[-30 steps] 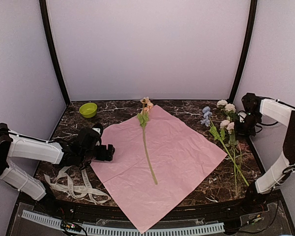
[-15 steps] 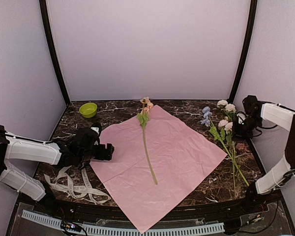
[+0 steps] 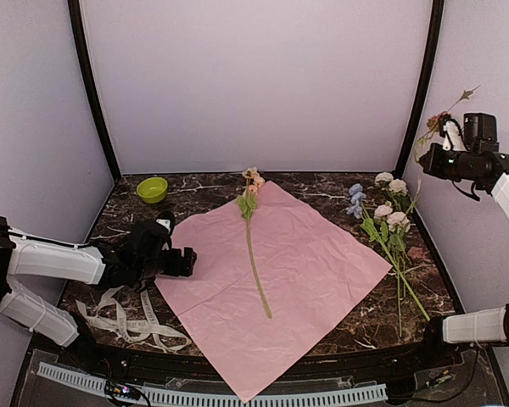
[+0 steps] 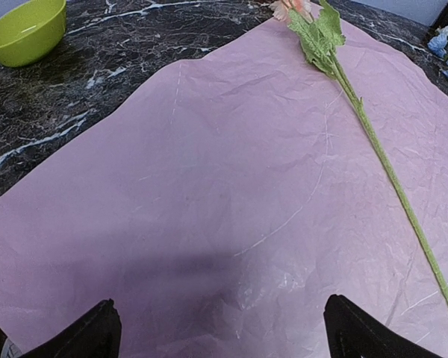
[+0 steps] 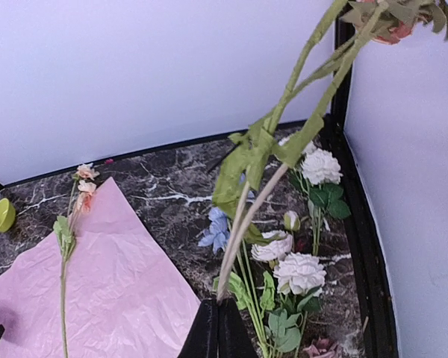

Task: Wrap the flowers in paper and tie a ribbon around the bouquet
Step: Pick up the fake flower from the corner of the board, then place the fake flower on the flattened wrapping paper, then pick up the fake flower from the corner of the board, then place the fake flower on the flattened wrapping paper.

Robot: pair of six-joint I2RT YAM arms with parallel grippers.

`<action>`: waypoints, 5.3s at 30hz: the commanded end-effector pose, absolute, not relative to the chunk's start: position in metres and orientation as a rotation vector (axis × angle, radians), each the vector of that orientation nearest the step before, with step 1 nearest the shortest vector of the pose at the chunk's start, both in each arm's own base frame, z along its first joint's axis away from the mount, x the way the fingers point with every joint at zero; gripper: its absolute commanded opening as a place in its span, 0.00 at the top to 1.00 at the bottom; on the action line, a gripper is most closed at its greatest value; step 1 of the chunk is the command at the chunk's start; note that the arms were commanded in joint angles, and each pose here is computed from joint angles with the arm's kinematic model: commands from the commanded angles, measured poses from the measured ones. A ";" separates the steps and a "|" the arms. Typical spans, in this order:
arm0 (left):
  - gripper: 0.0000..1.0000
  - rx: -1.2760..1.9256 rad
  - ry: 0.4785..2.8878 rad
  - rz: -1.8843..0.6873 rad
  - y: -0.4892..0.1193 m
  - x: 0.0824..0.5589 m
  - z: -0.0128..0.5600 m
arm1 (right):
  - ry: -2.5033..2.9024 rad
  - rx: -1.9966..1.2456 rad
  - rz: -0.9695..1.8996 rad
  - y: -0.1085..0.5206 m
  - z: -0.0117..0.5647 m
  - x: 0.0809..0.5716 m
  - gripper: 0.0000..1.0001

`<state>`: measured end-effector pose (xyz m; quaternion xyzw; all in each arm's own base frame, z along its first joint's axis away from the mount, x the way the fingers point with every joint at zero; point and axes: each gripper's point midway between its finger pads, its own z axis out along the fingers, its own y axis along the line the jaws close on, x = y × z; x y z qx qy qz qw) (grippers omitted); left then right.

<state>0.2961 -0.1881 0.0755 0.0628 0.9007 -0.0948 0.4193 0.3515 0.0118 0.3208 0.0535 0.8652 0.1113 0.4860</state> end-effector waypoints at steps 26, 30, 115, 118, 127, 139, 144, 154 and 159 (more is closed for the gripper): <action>0.03 0.140 2.283 -0.218 -0.181 0.289 0.074 | 2.066 -0.375 1.413 0.405 0.264 0.353 1.00; 0.03 0.136 2.287 -0.212 -0.179 0.288 0.072 | 2.303 -0.230 1.329 0.411 0.173 0.371 1.00; 0.01 0.510 2.118 -0.341 -0.233 0.309 0.138 | 2.380 0.794 -0.331 -0.122 0.157 0.318 1.00; 0.01 0.508 2.126 -0.349 -0.234 0.308 0.141 | 2.143 0.765 -0.389 -0.133 0.236 0.322 1.00; 0.01 0.455 2.134 -0.435 -0.237 0.302 0.151 | 1.925 0.116 0.465 0.081 0.345 0.352 1.00; 0.01 0.357 2.248 -0.411 -0.229 0.302 0.136 | 2.245 -0.491 1.205 0.425 0.240 0.332 1.00; 0.01 0.322 2.264 -0.395 -0.216 0.295 0.130 | 2.428 -0.414 1.050 0.457 0.164 0.373 1.00; 0.02 0.304 2.279 -0.373 -0.205 0.290 0.123 | 2.438 -0.537 0.758 0.477 0.109 0.426 0.96; 0.02 0.306 2.286 -0.380 -0.207 0.290 0.121 | 2.431 -0.510 0.602 0.459 0.109 0.444 0.68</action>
